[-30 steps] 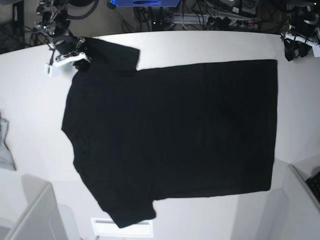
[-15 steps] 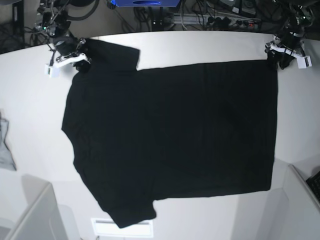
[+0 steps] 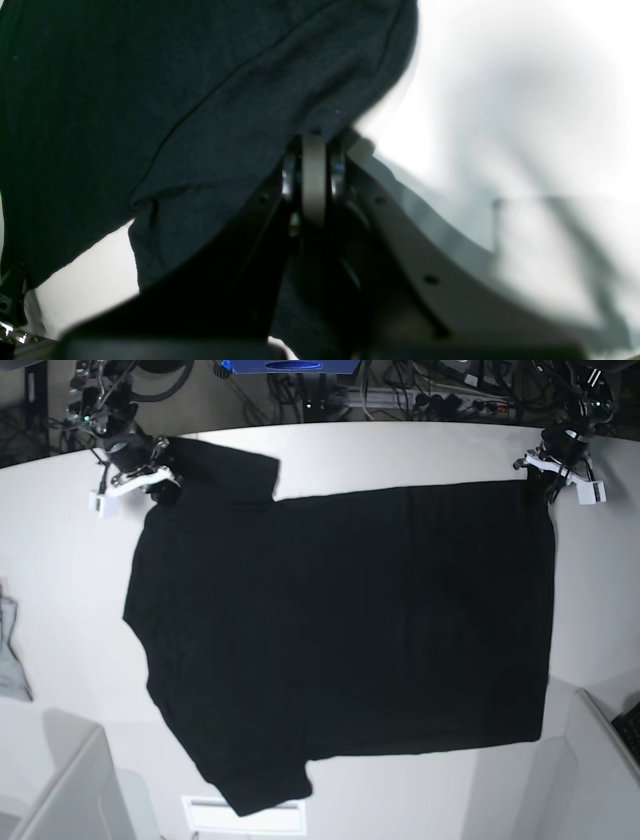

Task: Fold the T-shirt properly
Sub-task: 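Grasp the opposite shoulder corner with the left gripper, then pull both shoulder corners apart to stretch the shirt's collar edge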

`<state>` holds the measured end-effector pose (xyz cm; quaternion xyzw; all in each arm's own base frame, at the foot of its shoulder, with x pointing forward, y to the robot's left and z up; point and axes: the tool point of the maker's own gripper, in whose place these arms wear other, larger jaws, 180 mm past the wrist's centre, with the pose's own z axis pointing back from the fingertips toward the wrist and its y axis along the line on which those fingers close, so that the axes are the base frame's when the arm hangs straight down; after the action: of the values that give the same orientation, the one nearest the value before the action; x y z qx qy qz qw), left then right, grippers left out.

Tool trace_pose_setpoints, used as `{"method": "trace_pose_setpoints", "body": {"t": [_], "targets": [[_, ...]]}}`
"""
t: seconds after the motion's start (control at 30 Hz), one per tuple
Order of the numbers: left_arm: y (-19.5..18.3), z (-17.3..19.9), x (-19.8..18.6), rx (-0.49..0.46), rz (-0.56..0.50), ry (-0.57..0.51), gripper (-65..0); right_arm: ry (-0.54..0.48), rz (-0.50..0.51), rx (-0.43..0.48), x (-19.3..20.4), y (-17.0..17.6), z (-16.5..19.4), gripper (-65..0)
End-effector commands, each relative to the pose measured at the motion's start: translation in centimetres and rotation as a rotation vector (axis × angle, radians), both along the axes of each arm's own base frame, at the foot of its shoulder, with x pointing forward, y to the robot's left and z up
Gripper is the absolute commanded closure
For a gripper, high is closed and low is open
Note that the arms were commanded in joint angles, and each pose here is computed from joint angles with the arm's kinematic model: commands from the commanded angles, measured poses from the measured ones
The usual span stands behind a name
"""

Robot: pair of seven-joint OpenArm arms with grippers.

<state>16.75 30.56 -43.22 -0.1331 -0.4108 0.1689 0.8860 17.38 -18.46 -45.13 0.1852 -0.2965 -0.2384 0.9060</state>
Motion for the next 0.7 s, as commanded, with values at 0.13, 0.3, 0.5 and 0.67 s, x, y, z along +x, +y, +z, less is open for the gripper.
{"method": "trace_pose_setpoints", "body": {"t": [0.13,0.3,0.5,0.67], "targets": [[0.3,-0.5,-1.1,0.027,-0.022,0.060,0.0,0.111,0.009,-0.049,-2.4,-0.9,-1.4,0.0],[0.5,-0.9,-3.0,0.034,-0.020,0.098,0.0,0.081,0.027,-0.060,-2.8,-0.5,0.1,0.0],[0.5,0.1,-4.6,0.077,-0.053,0.116,0.0,0.080,0.043,-0.072,-4.1,-0.3,1.0,0.0],[0.2,1.4,-6.0,0.121,-0.093,0.129,0.0,0.054,0.062,-0.081,-4.5,0.2,2.7,0.0]]}}
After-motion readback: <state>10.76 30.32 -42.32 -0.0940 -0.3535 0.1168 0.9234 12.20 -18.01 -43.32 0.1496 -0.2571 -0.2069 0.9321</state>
